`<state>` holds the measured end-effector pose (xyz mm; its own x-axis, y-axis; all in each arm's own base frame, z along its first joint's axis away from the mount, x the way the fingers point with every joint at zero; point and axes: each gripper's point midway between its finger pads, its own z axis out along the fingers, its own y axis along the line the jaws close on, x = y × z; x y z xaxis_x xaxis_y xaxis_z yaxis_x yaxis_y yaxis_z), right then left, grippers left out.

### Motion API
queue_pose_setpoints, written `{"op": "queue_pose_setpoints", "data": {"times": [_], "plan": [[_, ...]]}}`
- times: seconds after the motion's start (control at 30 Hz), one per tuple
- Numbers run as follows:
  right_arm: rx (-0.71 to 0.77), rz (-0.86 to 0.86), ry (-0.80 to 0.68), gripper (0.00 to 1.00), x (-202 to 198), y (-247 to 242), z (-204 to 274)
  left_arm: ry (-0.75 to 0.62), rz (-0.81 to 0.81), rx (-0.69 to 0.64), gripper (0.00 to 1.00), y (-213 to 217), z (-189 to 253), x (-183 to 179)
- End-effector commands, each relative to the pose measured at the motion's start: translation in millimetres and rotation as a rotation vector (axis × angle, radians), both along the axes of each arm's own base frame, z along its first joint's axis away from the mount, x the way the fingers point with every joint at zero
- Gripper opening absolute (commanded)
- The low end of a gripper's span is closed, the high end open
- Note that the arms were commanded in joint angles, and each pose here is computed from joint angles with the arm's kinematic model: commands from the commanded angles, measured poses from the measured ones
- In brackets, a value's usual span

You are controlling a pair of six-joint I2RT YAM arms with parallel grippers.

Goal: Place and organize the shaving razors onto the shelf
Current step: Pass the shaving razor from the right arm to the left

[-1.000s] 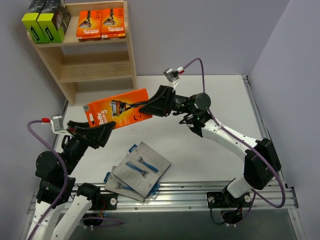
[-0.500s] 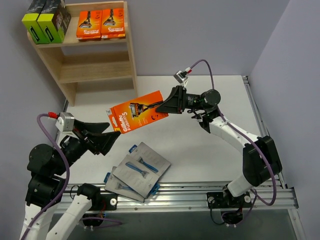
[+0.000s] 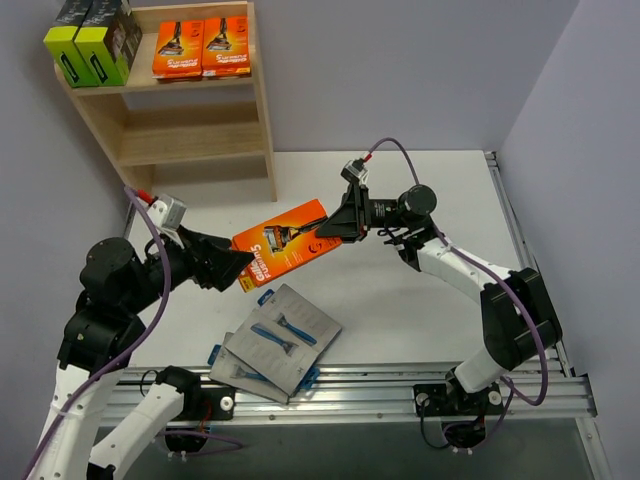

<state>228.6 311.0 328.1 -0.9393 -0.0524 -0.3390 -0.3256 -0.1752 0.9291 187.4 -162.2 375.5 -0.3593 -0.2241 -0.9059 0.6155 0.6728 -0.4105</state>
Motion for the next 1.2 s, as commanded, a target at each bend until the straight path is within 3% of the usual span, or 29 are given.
{"op": "queue_pose_setpoints", "data": {"times": [0.0, 0.33, 0.43, 0.73, 1.17], "plan": [[0.297, 0.051, -0.628, 0.0, -58.9, -24.3, 54.0, 0.06, 0.06, 0.043, 0.8, 7.4, -9.8, 10.3], [0.289, 0.048, -0.636, 0.0, -58.9, -25.6, 55.2, 0.123, 0.211, 0.128, 0.8, 29.3, -12.9, 29.1], [0.288, 0.047, -0.635, 0.0, -59.4, -26.3, 55.1, 0.115, 0.165, 0.093, 0.8, 19.9, -8.4, 27.6], [0.281, 0.045, -0.64, 0.0, -57.6, -24.9, 57.9, 0.133, -0.173, -0.114, 0.73, -33.0, 5.9, -0.9], [0.29, 0.059, -0.694, 0.0, -65.7, -29.0, 67.2, 0.358, -0.074, -0.032, 0.63, -19.8, -41.4, 14.6]]}}
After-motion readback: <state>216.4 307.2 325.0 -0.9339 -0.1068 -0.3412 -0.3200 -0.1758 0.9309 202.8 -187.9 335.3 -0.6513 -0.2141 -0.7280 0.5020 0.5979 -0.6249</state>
